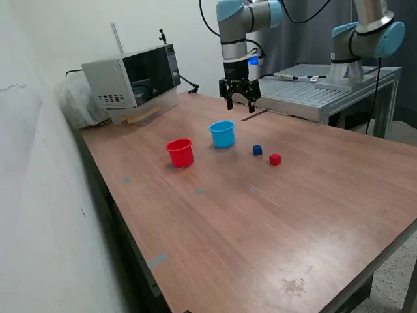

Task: Place red objects in the red bin, and blue objects in the blue bin.

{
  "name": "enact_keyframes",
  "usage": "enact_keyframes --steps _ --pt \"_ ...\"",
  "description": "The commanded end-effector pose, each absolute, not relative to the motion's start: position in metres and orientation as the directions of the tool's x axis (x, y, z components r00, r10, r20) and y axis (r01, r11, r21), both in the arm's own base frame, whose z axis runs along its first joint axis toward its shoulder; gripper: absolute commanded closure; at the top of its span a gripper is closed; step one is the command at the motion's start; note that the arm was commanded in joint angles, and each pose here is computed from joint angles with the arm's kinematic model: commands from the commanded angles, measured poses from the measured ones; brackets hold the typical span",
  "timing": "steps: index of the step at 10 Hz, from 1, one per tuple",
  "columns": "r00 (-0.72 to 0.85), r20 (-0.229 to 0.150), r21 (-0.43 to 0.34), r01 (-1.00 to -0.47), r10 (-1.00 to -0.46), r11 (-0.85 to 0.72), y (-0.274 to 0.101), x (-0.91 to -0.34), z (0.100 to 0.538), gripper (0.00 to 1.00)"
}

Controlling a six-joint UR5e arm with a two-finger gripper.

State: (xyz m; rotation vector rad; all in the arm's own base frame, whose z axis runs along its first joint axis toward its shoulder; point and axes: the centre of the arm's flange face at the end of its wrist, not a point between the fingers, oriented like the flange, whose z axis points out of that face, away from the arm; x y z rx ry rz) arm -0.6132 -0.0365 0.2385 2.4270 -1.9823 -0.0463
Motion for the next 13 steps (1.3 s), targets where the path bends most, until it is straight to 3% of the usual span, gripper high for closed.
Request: enact_keyframes --steps 1,4,6,8,13 --pt "0.009 -0.005 0.072 -0.997 -1.0 -0.009 -0.148 -0.6 0.255 0.0" --pt "-0.162 0.005 0.054 -0.985 -0.987 0.162 -0.179 -0.592 0.244 0.0" --pt "-0.122 -0.017 -0.019 -0.992 -0.992 0.123 -0.195 -0.588 0.199 0.0" --pt "-0.014 -0.011 0.002 -1.0 -1.0 0.014 -0.19 -0.59 0.189 0.0" --pt "0.051 -0.006 -0.003 -0.999 -0.999 -0.051 -0.2 -0.591 0.167 0.0"
